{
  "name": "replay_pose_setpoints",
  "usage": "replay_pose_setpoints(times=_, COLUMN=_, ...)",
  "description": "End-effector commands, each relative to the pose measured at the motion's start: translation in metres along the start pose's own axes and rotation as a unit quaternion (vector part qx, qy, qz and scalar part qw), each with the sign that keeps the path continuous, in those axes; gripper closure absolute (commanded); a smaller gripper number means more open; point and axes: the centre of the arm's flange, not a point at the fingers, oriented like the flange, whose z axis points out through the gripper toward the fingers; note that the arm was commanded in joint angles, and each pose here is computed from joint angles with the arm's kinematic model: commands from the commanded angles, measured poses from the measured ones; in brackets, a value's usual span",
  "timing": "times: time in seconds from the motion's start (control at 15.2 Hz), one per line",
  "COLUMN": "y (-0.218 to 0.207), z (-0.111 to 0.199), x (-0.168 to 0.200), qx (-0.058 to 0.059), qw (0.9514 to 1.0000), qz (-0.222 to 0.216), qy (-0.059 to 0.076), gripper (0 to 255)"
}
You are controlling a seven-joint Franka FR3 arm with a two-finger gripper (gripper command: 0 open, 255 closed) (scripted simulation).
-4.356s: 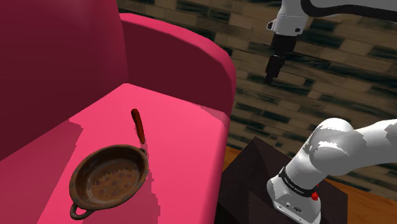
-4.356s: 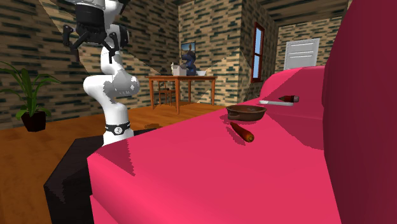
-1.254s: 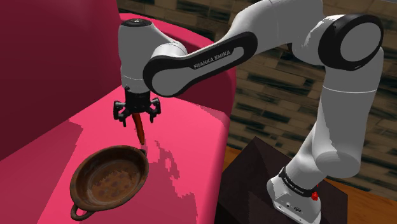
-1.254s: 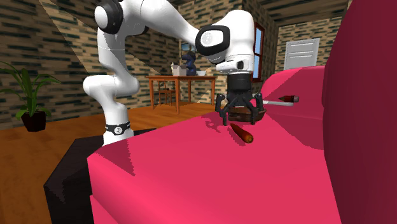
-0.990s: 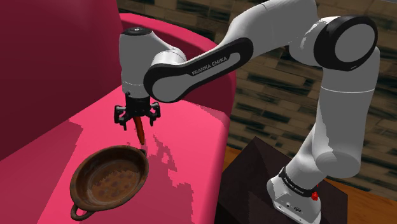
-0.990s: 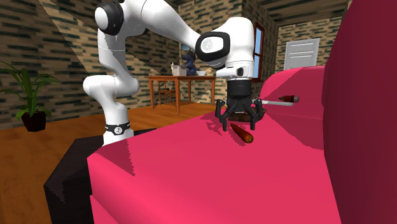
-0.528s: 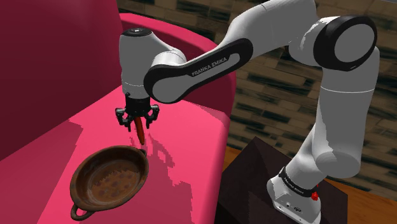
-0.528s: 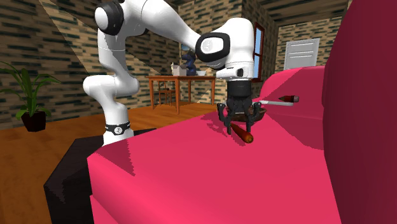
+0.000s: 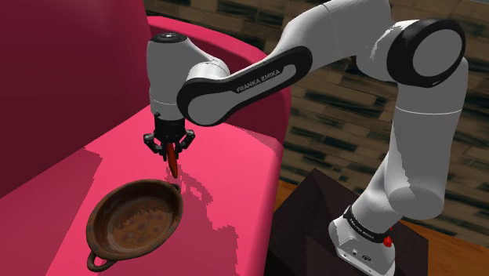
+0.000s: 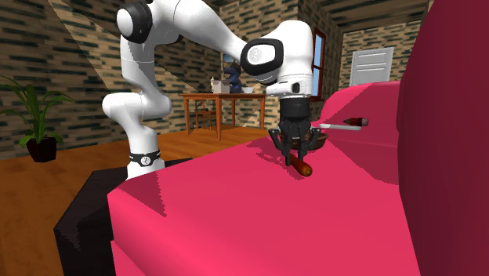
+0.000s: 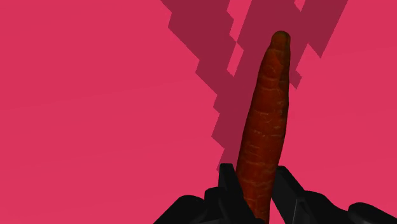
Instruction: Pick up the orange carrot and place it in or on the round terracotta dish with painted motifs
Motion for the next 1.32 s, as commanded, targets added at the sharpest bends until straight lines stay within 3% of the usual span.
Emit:
replay_pose_setpoints(times=0.0, y=0.0, z=0.003, x=-0.001, qx=-0.001, qw=1.0, qz=-0.001, qy=-0.002, gripper=255)
replay_pose_setpoints(times=1.25, y=-0.002, z=-0.096, x=0.008, qx=-0.001, qw=1.0, qz=-0.001, qy=-0.002, gripper=255)
